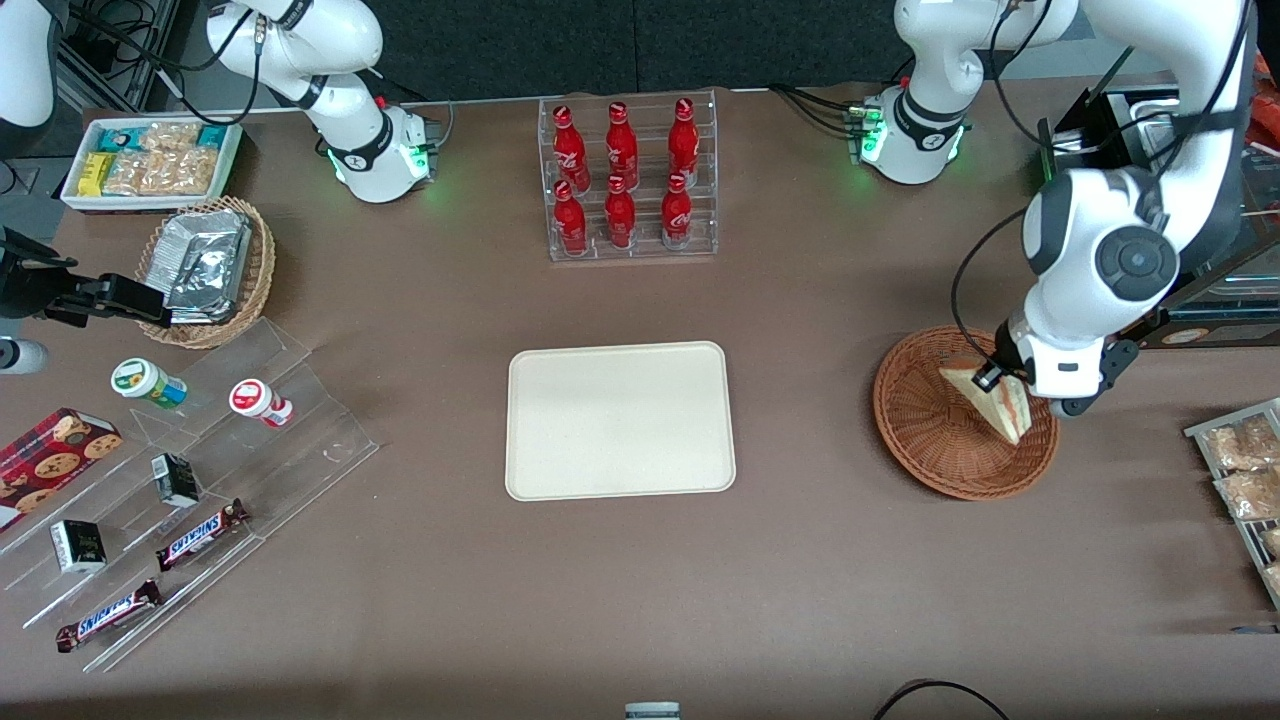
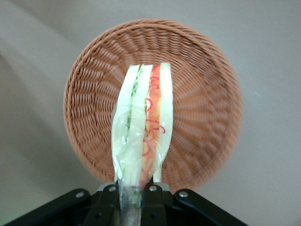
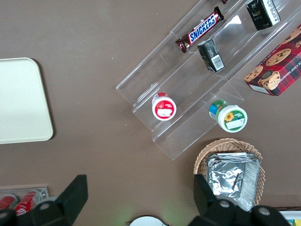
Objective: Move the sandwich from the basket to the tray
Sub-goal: 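Lift the sandwich and carry it with the left gripper to the tray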
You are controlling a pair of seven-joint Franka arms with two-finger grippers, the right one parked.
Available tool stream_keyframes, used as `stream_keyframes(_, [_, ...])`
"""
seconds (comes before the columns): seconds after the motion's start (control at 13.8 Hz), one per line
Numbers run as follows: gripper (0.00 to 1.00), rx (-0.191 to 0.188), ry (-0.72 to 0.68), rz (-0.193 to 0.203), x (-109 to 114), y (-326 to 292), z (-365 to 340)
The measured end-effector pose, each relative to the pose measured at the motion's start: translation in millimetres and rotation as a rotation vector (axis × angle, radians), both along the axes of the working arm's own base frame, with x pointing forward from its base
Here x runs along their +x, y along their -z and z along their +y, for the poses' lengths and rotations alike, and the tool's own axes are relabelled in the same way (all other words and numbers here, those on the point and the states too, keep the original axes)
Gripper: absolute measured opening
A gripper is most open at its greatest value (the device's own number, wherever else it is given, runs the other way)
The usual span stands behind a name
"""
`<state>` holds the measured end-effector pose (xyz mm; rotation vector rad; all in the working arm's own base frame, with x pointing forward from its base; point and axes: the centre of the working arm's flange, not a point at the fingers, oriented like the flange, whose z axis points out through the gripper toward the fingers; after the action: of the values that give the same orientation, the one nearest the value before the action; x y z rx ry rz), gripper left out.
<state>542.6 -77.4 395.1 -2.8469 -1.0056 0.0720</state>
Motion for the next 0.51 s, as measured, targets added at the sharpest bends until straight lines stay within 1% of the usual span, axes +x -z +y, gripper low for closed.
stream_keyframes(0.15, [0.14, 0.004, 0.076, 0.014, 2, -48, -51])
stream_keyframes(0.22, [0.14, 0.002, 0.118, 0.016, -1, -62, -78])
stream_keyframes(0.36, [0.14, -0.012, 0.208, 0.01, -6, -69, -131])
stream_keyframes(0.51, [0.14, -0.028, 0.291, 0.022, -11, -59, -181])
